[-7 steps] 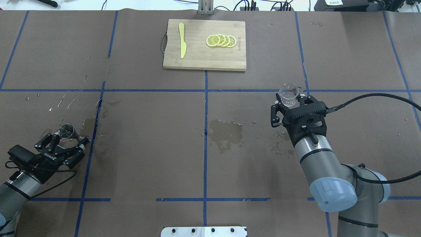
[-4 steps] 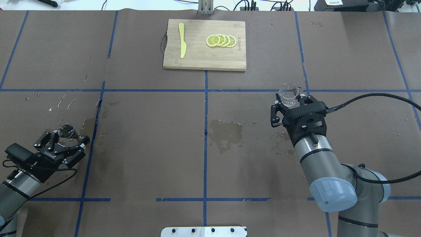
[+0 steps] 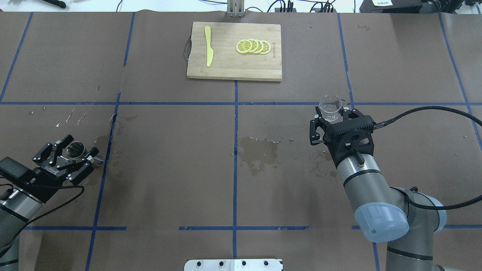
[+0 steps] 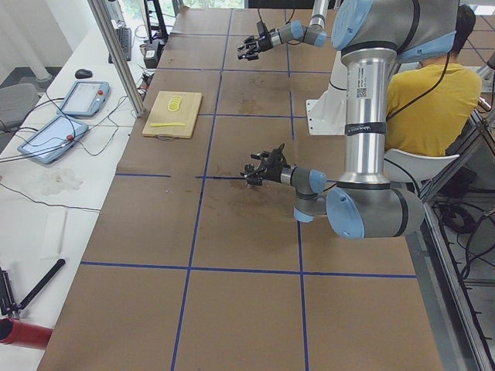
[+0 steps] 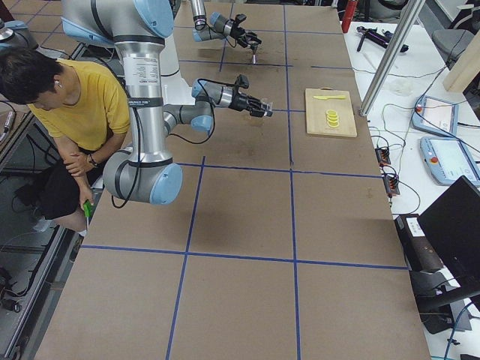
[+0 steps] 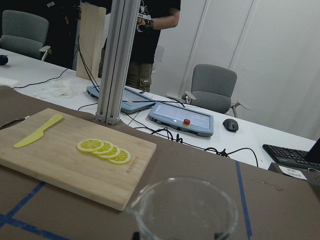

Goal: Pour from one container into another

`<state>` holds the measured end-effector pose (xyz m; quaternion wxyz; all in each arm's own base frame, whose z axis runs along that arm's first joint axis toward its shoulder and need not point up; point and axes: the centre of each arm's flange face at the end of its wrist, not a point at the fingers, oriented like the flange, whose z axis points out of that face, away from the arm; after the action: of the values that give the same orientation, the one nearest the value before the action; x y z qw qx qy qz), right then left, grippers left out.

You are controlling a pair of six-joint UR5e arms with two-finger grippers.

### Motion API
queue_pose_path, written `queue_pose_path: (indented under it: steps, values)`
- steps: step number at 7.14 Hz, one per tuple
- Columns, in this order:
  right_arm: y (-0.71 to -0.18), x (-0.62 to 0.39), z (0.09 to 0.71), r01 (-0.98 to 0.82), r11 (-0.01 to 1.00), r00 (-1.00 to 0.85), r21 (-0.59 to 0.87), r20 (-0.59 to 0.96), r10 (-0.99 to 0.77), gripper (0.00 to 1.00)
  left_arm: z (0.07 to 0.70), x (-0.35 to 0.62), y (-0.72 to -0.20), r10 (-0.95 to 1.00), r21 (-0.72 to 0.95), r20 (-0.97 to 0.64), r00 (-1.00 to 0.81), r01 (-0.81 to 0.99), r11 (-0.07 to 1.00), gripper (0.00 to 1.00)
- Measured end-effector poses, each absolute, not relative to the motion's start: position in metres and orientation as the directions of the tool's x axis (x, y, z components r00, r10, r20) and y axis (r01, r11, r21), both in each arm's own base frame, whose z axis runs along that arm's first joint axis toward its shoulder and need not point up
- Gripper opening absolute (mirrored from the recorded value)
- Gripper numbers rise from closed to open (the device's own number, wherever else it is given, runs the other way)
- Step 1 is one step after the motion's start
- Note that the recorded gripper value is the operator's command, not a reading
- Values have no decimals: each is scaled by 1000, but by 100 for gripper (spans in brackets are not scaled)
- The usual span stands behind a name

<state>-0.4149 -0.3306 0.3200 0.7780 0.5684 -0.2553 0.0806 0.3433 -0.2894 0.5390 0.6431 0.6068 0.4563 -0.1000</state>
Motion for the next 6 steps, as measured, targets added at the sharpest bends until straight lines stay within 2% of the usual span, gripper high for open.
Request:
queue_pose_path:
  steps: [3, 6]
  values:
    - [-331, -415, 320, -415, 341, 857, 844, 488, -165, 0, 510, 310, -298, 470, 722, -660, 586, 668, 182, 100]
    - [-331, -415, 320, -415, 340, 857, 844, 488, -165, 0, 506, 265, -345, 589, 817, -534, 607, 550, 173, 100]
